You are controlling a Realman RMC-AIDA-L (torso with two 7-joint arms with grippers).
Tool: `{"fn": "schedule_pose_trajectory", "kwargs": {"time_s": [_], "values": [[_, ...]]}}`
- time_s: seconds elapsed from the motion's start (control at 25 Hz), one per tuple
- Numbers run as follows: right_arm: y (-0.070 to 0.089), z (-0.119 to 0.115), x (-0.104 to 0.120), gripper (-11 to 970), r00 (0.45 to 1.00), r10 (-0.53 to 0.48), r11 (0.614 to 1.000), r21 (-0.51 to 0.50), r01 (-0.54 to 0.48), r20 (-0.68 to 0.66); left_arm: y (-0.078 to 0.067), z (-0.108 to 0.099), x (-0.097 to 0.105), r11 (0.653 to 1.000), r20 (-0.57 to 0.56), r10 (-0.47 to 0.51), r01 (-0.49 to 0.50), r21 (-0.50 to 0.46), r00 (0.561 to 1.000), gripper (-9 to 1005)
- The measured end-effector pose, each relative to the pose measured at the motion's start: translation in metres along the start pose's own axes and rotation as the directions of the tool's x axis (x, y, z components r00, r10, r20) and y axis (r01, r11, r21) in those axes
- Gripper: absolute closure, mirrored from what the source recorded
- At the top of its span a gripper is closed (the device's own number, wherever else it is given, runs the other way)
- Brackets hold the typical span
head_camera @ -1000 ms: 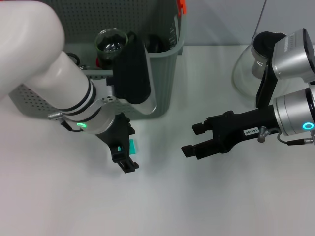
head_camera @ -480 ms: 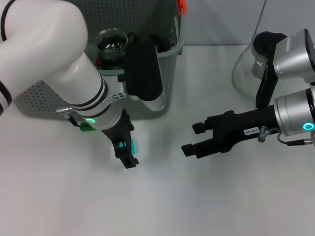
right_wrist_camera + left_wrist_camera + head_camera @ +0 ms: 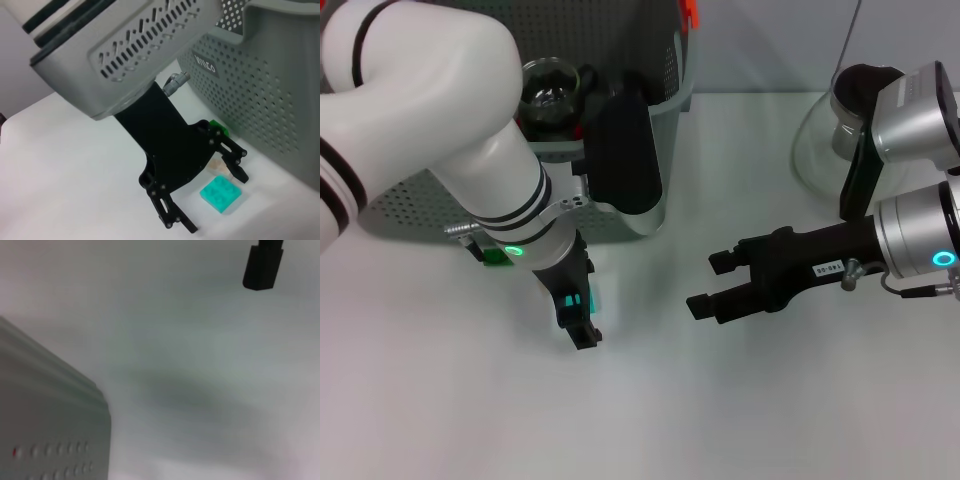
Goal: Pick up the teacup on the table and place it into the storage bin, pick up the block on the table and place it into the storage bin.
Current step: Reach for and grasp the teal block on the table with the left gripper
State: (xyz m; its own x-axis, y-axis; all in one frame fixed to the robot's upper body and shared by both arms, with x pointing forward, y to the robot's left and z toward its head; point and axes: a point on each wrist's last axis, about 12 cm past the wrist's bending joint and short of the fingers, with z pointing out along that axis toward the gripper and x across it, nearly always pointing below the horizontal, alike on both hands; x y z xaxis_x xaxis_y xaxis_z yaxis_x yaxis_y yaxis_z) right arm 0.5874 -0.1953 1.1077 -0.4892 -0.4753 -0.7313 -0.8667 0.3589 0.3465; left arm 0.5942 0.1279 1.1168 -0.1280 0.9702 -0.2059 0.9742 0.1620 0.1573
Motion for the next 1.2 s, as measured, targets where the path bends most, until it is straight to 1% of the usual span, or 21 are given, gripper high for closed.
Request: {"fn": "schedule_pose_trajectory", "kwargs": {"time_s": [0.28, 0.64, 0.96, 1.2], "values": [[0.0005, 0.0000, 0.0005, 79, 1.000, 0.004, 1.000, -0.004, -0.004, -0.001, 0.0001, -0.0001, -0.0009, 1.000, -0.002, 0.004, -0.004, 0.000, 1.000, 76], [0.0002, 0.0000, 0.0005, 79, 1.000, 0.002, 1.000, -0.001, -0.002, 0.001, 0.0019, -0.0038, -0.0063, 1.000, -0.009, 0.007, -0.007, 0.001, 1.000, 125], [0.0008, 0.0015, 0.0002, 78, 1.000, -0.001, 1.000, -0.001, 0.001, 0.005, 0.0048, -0.0037, -0.0081, 1.000, -0.051, 0.021, -0.022, -0.015, 0.998, 169], [0.0009, 0.0020, 0.0012, 78, 1.000, 0.002, 1.000, -0.001, -0.002, 0.006, 0.0024, -0.0011, -0.0093, 0.999, -0.069, 0.044, -0.045, -0.015, 0.997, 202]]}}
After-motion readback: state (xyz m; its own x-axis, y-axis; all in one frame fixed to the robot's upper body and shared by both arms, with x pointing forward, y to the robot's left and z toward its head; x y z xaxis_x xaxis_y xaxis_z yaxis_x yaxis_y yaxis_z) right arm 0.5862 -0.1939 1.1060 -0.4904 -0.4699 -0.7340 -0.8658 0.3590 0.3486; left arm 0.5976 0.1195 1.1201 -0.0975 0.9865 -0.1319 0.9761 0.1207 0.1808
